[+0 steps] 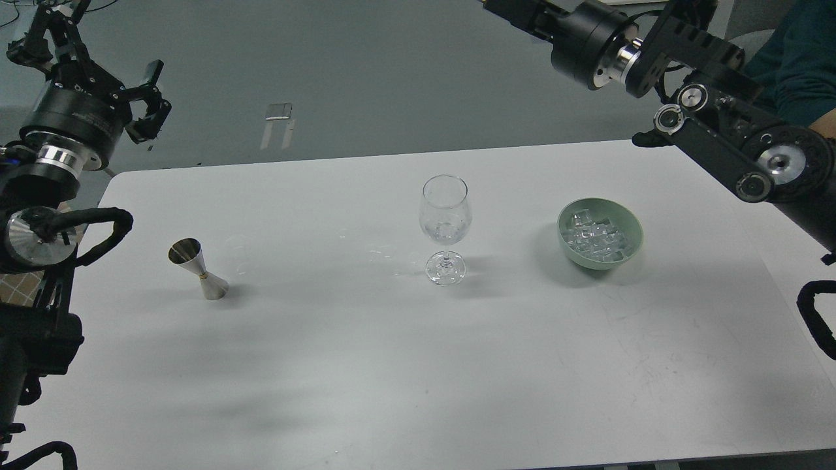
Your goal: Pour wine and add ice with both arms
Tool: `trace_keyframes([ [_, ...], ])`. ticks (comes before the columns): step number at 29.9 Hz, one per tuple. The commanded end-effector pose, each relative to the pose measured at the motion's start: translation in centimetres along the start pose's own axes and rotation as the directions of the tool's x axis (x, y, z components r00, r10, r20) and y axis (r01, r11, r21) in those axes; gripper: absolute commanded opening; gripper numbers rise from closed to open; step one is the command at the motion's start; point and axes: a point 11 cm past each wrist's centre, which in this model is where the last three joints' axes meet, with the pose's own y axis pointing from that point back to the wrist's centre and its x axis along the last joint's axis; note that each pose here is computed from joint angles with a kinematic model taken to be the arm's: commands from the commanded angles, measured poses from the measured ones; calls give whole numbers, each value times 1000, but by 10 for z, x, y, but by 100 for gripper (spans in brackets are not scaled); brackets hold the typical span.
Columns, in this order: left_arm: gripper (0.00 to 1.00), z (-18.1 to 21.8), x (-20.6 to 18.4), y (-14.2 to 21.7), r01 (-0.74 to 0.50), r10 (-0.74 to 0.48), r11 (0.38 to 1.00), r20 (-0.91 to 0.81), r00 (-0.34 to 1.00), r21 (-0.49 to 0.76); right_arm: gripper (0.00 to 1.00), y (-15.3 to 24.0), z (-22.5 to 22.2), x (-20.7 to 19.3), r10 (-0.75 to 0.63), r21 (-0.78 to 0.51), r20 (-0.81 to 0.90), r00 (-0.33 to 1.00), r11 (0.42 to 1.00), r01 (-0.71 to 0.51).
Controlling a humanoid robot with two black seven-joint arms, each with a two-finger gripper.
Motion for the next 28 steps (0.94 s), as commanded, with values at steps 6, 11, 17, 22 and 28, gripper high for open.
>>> trace_keyframes([
  [6, 98, -17, -2, -23, 64, -71, 995, 100, 992, 76, 100, 0, 30, 10, 125, -16, 473, 872, 991, -133],
  [11, 98, -28, -2, -38, 98, -108, 989, 91, 990, 112, 100, 0, 52, 1, 140, -40, 666, 733, 988, -152],
  [17, 98, -39, -20, -42, 199, -204, 974, 41, 978, 113, 100, -1, 52, -8, 114, 1, 761, 639, 984, -178],
  [22, 98, -54, -35, -41, 255, -255, 961, -10, 967, 108, 100, -2, 56, -25, 107, 3, 779, 618, 985, -173],
  [28, 98, -55, -38, -41, 262, -258, 961, -55, 965, 92, 100, 4, 64, -33, 121, -16, 799, 589, 984, -180],
])
